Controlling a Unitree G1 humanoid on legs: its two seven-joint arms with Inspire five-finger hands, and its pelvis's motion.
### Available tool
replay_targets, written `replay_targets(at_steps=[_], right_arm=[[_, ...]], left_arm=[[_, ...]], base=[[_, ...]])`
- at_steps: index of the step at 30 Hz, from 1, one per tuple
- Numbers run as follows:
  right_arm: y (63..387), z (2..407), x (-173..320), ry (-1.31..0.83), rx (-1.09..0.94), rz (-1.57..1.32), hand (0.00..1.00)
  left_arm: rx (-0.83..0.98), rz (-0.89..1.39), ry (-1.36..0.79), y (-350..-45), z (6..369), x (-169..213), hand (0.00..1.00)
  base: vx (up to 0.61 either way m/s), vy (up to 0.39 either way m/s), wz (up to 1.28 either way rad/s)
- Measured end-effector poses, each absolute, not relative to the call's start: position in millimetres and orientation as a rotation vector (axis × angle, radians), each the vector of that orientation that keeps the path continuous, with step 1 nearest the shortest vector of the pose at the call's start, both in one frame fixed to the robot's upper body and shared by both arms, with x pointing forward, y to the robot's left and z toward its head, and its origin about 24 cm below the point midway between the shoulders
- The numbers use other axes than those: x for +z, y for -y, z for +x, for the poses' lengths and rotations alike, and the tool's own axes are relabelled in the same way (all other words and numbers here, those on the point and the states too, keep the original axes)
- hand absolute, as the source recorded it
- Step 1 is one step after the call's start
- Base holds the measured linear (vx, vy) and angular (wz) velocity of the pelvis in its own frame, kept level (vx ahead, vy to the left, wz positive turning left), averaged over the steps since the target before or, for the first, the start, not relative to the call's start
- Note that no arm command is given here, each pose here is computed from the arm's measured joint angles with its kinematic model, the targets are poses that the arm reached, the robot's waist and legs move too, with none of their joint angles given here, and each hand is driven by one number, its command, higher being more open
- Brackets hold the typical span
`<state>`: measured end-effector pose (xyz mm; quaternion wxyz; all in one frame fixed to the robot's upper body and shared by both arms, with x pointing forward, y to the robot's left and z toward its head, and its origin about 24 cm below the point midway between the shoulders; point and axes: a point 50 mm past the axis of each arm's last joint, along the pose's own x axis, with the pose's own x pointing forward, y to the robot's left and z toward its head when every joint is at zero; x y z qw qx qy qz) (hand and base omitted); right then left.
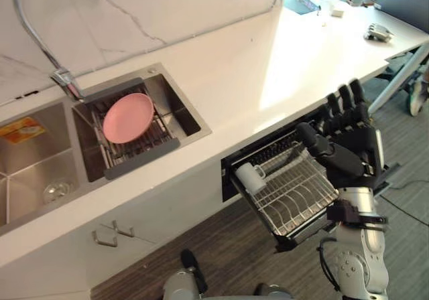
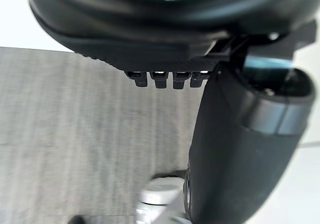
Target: Walk over to the sink, pick up the cup, carry it to the dishwasher, place the cup inside the dishwasher, then close the dishwasher door
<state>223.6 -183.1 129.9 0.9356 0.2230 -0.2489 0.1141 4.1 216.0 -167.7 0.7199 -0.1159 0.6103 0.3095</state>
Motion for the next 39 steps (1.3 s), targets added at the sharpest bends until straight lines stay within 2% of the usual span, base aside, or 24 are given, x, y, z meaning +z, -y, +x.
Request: replay_targets(at_steps=[2,7,14,19,23,25,32,33,34,39], right_arm=[[175.1,228.2,130.6,0.498,0.259,0.472,1.0],[178.1,238.0,114.3,0.407,0.166,0.5,1.0],[176.8,240.3,109.7,0.368,0.132,0.516,1.0],[181.5,243.0,106.3,0.346,0.067,0.517,1.0],[192.1,247.2,85.0,0.25,-0.028,0.51,1.0],[189.1,244.3,73.0,0.202,-0.039,0.526,1.0],[195.9,235.1,82.3,0.254,-0.045,0.525,1.0],[196.6,231.3,80.4,0.247,-0.053,0.525,1.0],[214.3,217.5,81.9,0.285,-0.123,0.509,1.0],[213.8,217.6,81.7,0.284,-0.121,0.51,1.0]], left_arm=[[0.683,-0.263,-1.376,-212.2,-1.7,-169.3,1.0],[0.671,-0.262,-1.374,-209.3,-1.5,-169.9,1.0],[0.542,-0.233,-1.313,-204.6,9.0,-169.5,1.0],[0.488,-0.205,-1.296,-210.8,13.4,-168.3,1.0],[0.378,-0.077,-1.32,-215.5,23.2,-168.7,1.0],[0.376,-0.016,-1.296,-230.7,32.9,-164.9,1.0],[0.341,0.008,-1.339,-232.8,43.0,-165.3,1.0],[0.347,0.009,-1.356,-234.1,38.6,-165.9,1.0],[0.347,0.01,-1.407,-235.1,18.1,-167.3,1.0],[0.347,0.008,-1.405,-235.0,19.1,-167.3,1.0]], base=[[0.04,0.042,0.22],[0.04,0.051,0.25],[0.03,0.114,0.2],[0.02,0.112,0.41],[0.09,0.152,0.63],[0.11,0.09,0.84],[0.14,0.031,0.76],[0.13,0.014,0.62],[0.07,0.005,0.27],[0.0,0.0,0.08]])
